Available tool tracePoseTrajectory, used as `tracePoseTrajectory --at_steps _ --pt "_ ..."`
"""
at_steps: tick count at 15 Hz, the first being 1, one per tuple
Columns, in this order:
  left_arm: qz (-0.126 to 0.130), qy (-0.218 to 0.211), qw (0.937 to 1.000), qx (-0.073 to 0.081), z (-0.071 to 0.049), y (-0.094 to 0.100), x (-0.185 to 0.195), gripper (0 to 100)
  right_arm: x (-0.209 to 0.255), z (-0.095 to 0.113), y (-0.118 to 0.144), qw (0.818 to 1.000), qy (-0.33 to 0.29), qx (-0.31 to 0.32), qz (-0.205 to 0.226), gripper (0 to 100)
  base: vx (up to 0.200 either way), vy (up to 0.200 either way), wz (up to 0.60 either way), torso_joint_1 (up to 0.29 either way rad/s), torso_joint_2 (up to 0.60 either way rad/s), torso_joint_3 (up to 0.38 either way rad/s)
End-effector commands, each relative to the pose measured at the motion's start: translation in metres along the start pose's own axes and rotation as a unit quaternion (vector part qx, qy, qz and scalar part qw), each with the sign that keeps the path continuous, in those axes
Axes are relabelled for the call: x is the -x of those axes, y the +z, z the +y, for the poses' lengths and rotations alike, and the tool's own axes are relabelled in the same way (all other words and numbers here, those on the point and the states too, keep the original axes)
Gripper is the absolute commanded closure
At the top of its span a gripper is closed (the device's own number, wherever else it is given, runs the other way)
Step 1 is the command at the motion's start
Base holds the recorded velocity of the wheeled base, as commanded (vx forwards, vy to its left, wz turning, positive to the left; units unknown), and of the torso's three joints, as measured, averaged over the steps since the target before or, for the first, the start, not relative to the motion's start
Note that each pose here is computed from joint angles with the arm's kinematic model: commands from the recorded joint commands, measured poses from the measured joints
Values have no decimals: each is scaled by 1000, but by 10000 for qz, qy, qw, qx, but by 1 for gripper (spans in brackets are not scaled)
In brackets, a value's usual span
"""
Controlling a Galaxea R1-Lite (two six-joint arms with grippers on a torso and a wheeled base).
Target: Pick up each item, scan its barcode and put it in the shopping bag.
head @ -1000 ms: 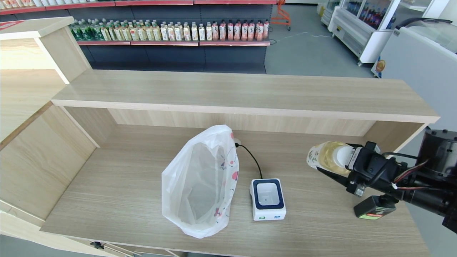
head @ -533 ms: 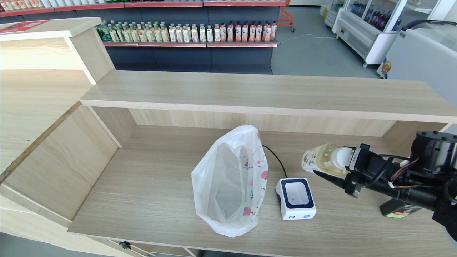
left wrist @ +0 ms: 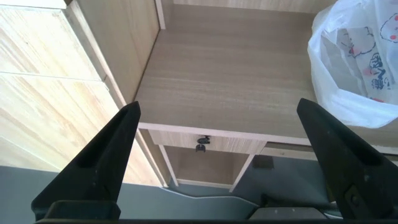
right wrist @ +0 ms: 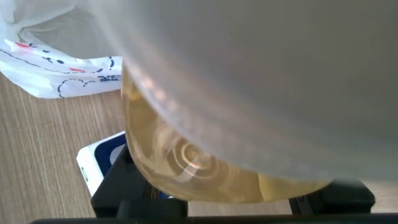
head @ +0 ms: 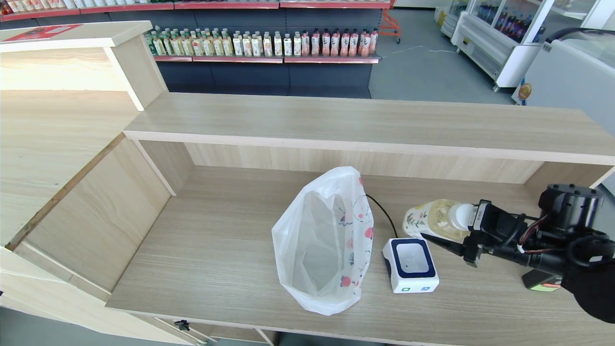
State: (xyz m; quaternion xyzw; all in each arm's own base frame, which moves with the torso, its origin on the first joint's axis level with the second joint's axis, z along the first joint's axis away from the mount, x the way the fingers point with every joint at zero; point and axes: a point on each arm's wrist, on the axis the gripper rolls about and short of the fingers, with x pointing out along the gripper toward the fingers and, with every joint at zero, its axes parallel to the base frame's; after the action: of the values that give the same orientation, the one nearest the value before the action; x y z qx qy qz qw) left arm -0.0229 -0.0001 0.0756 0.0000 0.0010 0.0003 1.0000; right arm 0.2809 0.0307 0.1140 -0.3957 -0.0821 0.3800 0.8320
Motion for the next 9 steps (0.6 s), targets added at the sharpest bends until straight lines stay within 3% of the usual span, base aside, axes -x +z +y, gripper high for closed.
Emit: tracePoseTrajectory --at_steps 1,4,9 --pt "-2 4 10000 0 0 0 0 0 -13 11 -23 9998 173 -7 32 100 0 0 0 0 0 0" --pt "-2 4 10000 0 0 0 0 0 -21 22 -38 9986 444 246 -132 100 0 0 0 0 0 0" --pt "-2 4 10000 0 0 0 0 0 -45 15 -57 9973 448 524 -245 100 0 0 0 0 0 0"
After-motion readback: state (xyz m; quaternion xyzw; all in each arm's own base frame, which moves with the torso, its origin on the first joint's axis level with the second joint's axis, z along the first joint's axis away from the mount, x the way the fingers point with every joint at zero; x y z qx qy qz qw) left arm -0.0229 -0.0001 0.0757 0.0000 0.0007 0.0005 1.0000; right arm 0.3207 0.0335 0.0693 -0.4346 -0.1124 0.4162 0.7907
